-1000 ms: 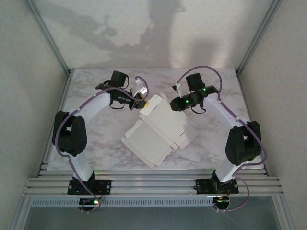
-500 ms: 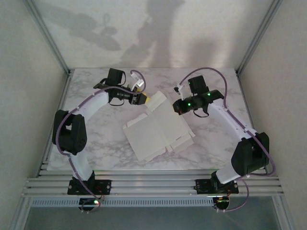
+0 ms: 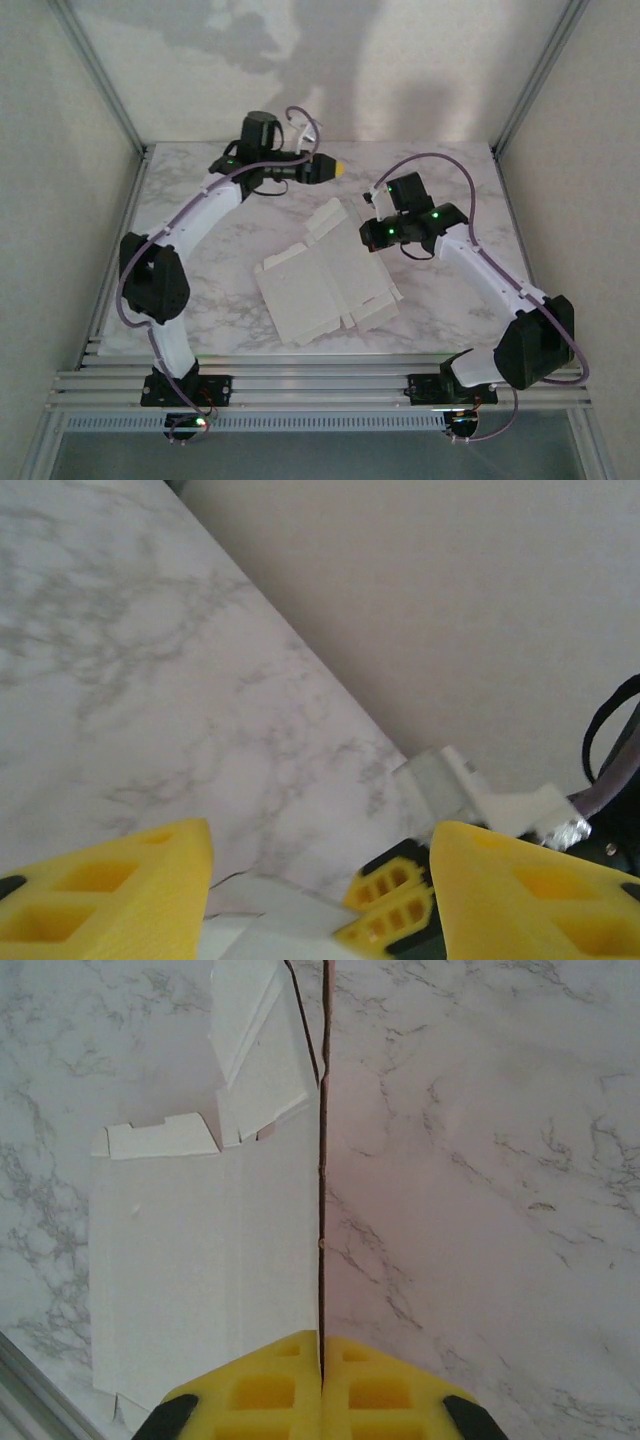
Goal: Fold the paper box
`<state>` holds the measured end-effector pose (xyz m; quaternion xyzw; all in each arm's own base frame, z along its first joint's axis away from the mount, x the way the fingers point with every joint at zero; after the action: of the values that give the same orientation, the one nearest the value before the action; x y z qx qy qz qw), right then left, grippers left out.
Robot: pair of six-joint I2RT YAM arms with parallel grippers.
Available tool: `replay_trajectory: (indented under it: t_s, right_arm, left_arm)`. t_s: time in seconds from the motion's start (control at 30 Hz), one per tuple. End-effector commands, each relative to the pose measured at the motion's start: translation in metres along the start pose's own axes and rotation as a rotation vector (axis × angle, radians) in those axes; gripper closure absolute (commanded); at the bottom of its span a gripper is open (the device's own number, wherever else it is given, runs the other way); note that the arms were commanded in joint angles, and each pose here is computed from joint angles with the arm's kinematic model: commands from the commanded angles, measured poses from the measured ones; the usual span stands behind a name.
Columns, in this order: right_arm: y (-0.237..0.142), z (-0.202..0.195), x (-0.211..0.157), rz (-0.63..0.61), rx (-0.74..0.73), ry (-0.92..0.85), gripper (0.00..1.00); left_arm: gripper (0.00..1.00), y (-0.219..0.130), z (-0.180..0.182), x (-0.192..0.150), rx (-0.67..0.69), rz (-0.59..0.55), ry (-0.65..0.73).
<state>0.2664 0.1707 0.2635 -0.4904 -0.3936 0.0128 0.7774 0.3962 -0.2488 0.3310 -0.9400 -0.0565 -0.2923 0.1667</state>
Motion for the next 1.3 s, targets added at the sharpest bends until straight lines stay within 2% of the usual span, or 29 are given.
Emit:
replay_trajectory:
  t_s: [0.0,0.13,0.37,0.7,1.03,1.27]
  right_arm:
    - [-0.005,0.005,-0.001,-0.031,-0.007,0.009,1.0]
    - [-0.008,0.01,-0.002,-0.042,0.034,-0.005,1.0]
    - [-0.008,0.011,-0.007,-0.035,0.037,-0.005,1.0]
    - [-0.002,0.007,-0.009,-0.013,0.006,0.005,1.0]
    - [0.001,0.007,-0.012,0.002,-0.005,0.006,1.0]
    - [0.0,0.007,-0.012,-0.003,-0.011,0.007,1.0]
  left_arm:
    - [0.37,0.025,0.011,-0.014,0.011,0.085,-0.149]
    - [0.34,0.032,0.025,-0.012,0.074,0.099,-0.106]
    - [0.37,0.053,0.04,-0.015,0.05,0.232,-0.138]
    - [0.51,0.049,0.035,-0.022,0.053,0.29,-0.118]
    - [0.52,0.056,0.029,-0.025,0.044,0.35,-0.092]
    - [0.51,0.06,0.031,-0.03,0.092,0.374,-0.092]
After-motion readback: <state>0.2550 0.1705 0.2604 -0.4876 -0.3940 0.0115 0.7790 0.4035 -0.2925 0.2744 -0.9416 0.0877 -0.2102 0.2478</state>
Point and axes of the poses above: each hand's point on the last joint's axis, 136 mm out from that joint toward the fingers, its own y axis out along the fingers, its own z axis along the line the jaws close on, x = y × z, the point moved 9 cm from there along -y, back along the fingers, and after that the axes turned 9 degrees about -y, right-handed, at the moved point
